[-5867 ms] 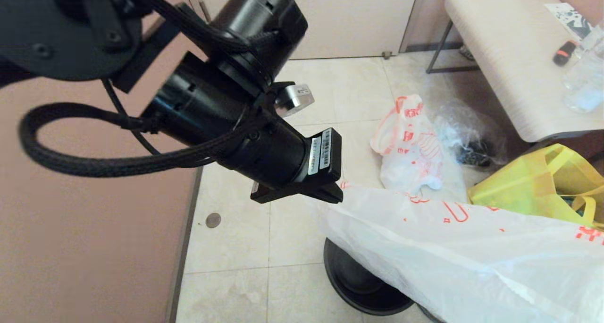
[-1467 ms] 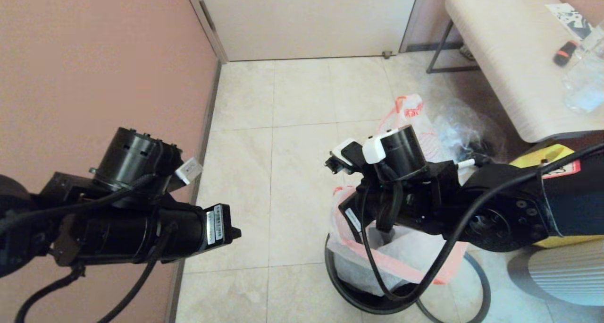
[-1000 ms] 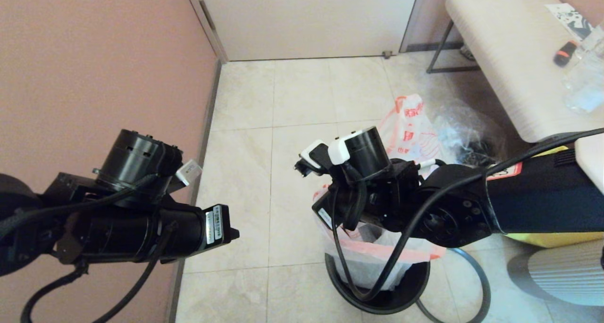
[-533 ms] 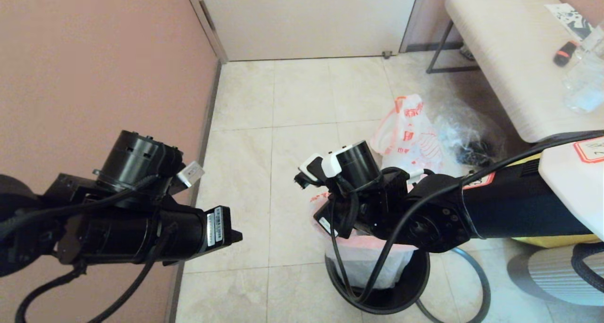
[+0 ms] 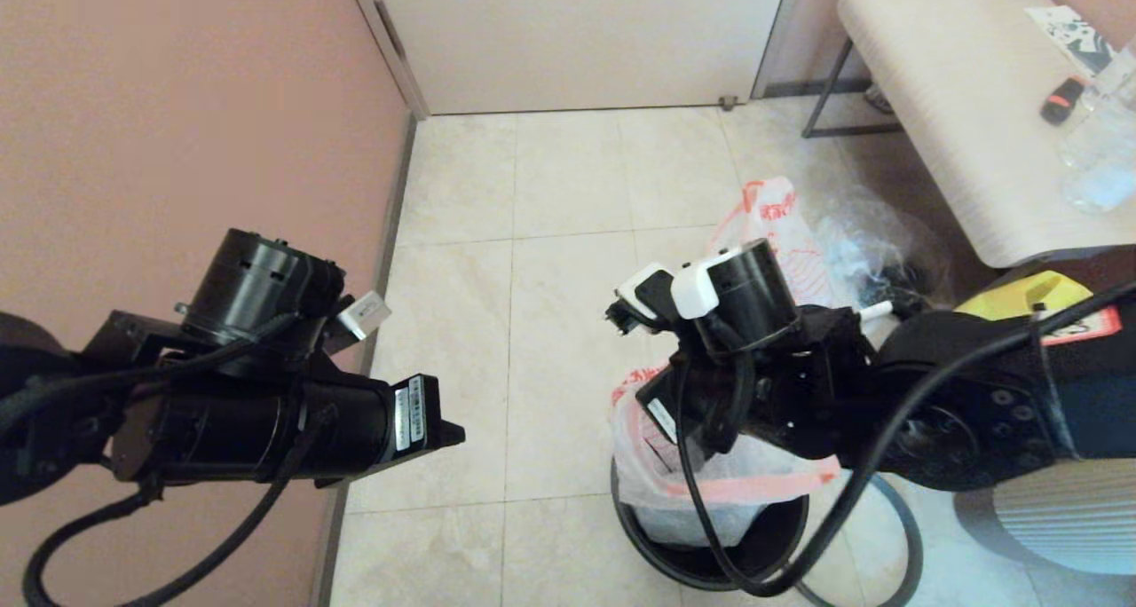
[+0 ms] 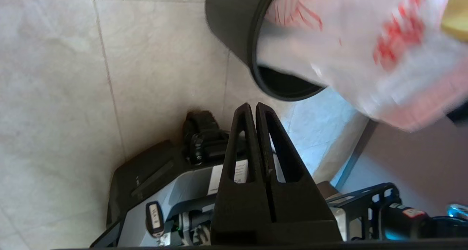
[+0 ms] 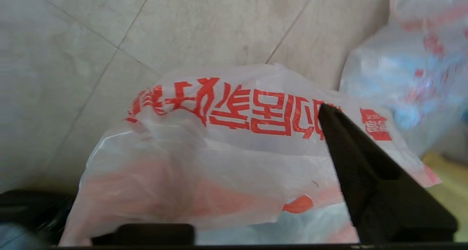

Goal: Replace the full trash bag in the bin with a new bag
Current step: Put the new garbage bag on the trash can

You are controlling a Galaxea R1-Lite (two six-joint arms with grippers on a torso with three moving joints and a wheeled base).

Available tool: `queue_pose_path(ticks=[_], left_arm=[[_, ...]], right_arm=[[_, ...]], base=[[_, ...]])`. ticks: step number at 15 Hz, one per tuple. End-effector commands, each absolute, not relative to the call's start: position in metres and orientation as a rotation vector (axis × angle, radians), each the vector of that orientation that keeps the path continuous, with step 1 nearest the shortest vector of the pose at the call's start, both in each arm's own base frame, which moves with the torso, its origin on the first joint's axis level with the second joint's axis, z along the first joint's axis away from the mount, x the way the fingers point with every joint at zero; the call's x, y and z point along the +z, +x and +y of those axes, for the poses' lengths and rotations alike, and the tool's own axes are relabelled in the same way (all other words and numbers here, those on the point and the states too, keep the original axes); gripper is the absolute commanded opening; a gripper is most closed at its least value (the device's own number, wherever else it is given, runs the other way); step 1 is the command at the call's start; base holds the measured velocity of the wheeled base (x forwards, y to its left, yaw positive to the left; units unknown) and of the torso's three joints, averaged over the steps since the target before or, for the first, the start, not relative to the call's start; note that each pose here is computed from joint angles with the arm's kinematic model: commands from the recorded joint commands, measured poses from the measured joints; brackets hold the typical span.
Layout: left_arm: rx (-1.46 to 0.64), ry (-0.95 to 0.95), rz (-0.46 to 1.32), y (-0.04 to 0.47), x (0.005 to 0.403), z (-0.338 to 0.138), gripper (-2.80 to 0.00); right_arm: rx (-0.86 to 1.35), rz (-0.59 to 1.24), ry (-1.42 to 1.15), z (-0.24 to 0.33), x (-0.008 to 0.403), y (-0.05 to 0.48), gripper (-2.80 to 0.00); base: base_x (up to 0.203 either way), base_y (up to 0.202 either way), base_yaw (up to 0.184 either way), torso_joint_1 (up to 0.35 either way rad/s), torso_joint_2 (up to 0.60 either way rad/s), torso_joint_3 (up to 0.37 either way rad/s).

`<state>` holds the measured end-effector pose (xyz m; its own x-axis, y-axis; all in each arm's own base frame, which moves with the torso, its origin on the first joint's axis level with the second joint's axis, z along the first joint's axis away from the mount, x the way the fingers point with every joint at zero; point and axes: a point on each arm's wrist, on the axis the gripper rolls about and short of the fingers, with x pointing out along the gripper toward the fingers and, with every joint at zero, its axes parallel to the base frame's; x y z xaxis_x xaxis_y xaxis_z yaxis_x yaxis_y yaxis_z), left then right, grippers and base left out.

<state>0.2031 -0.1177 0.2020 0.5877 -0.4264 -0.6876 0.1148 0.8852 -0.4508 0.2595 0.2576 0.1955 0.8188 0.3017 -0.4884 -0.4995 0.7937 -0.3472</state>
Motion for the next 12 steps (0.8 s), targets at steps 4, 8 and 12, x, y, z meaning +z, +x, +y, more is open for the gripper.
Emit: queue_pose_path(ticks=[4, 8, 12], left_arm=[[-0.355, -0.368, 0.91, 0.201, 0.211, -0.127, -2.8], [-0.37, -0.35, 0.928, 0.211, 0.211, -0.141, -2.8], [-0.343, -0.344, 0.948, 0.226, 0.204, -0.145, -2.8]], right_arm=[[0.467, 0.583, -0.54, 0.214, 0.211, 0.221, 0.0], [0.388, 0.658, -0.592, 0.204, 0.202, 0.228, 0.0], [0.37, 0.699, -0.634, 0.221, 0.189, 0.254, 0.0]], base=[[0.0, 0.0, 0.0, 0.0, 0.0, 0.0], [0.0, 0.0, 0.0, 0.0, 0.0, 0.0], [0.0, 0.0, 0.0, 0.0, 0.0, 0.0]])
